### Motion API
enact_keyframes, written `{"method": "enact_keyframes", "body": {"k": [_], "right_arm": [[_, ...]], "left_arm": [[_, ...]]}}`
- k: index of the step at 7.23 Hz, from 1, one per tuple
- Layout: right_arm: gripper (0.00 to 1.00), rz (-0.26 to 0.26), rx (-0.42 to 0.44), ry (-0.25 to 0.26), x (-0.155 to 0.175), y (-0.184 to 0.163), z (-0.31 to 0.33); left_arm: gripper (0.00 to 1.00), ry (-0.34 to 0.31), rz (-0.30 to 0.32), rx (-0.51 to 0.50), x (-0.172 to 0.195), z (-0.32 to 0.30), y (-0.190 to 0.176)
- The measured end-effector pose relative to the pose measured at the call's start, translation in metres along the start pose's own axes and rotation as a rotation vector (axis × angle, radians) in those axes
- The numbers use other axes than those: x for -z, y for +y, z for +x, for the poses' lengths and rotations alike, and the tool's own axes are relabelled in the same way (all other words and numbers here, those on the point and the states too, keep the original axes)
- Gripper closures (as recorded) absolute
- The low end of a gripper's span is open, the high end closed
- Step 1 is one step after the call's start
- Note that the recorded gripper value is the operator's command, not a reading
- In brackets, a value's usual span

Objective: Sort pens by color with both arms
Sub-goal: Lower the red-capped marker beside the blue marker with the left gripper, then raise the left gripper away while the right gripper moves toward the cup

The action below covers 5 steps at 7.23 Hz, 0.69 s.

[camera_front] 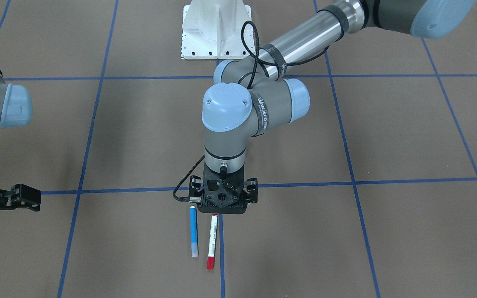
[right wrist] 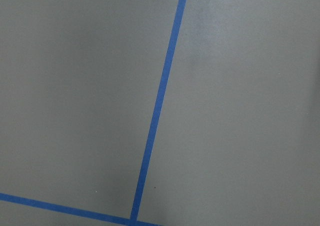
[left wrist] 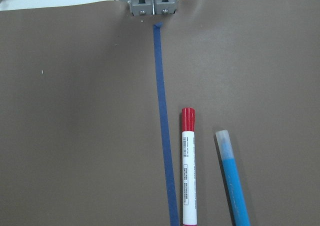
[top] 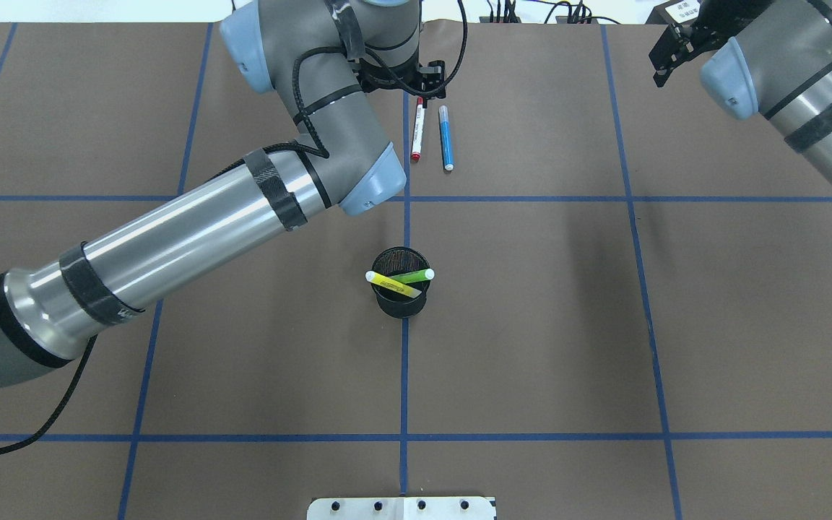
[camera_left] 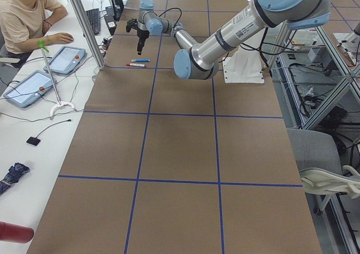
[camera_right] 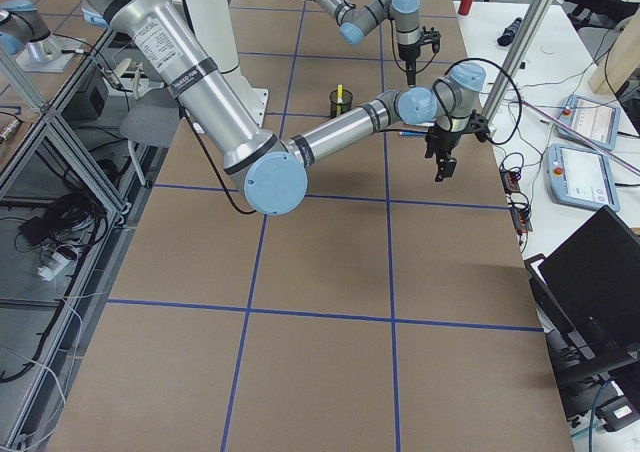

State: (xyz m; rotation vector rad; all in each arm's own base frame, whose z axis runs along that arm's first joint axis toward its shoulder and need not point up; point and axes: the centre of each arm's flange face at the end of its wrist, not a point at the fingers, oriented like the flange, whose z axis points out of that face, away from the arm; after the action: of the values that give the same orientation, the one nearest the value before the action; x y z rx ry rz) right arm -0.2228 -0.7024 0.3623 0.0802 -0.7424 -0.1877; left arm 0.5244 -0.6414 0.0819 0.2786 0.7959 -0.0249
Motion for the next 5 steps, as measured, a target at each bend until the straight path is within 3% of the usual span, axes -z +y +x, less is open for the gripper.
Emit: {"method": "enact_keyframes", "body": {"k": [2,5], "right_arm": [[0.00,0.012,-0.041,-0.019,0.012,-0.002,-0.013],[0.00,0.027,-0.124,-0.057,0.037,0.012,-0.055]], "left_arm": [[0.01,-0.028,-0.053,-0.045,0.043,-0.040,0.016],[0.01,-0.031,-0.121,-0.127,0.080,-0.137,0.042]]}}
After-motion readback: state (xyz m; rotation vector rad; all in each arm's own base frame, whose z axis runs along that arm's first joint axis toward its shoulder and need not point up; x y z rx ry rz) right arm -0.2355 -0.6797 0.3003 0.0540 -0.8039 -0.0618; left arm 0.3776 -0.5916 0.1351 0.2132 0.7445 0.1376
